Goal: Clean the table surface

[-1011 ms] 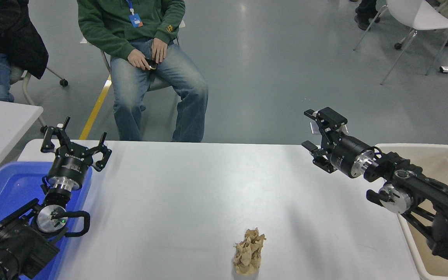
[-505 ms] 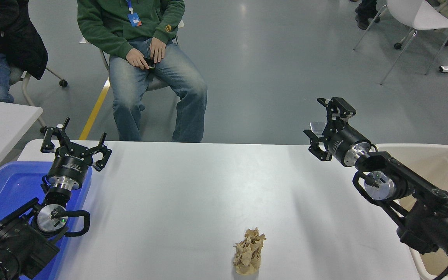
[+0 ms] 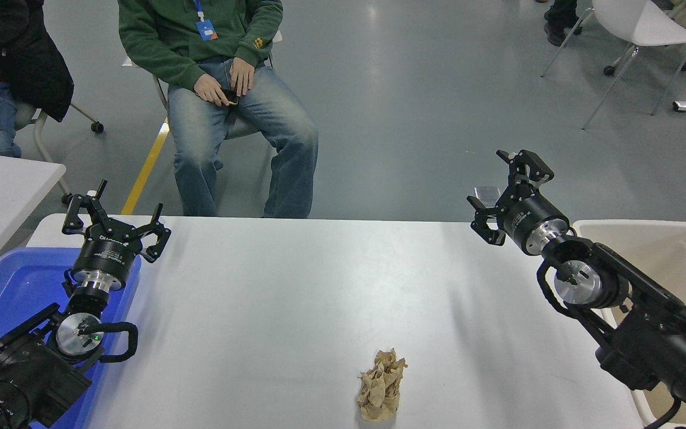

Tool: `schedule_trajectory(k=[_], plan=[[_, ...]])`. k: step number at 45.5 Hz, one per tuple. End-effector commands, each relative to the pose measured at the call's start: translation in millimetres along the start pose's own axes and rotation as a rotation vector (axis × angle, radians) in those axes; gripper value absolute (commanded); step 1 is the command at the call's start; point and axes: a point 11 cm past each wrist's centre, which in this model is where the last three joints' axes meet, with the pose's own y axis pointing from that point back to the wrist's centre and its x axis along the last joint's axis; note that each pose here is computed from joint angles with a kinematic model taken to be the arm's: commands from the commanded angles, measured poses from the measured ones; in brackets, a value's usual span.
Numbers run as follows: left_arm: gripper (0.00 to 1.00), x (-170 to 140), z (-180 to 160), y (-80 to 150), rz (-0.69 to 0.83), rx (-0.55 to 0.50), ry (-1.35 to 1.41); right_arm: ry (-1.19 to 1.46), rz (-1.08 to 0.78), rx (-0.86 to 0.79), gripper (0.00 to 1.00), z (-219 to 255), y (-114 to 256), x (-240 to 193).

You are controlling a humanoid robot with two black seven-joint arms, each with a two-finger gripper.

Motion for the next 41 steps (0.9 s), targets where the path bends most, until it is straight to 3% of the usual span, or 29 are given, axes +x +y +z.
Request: schedule_trajectory(k=[1,41], plan=[[1.0,0.0,-0.3,0.0,0.0,0.001,0.0,0.074,-0.016,0.026,1.0,3.6,3.3,-0.4],[1.0,0.0,-0.1,0.0,0.0,-0.001,0.0,0.198,-0.057,0.07,1.0,10.2,5.9,-8.8]])
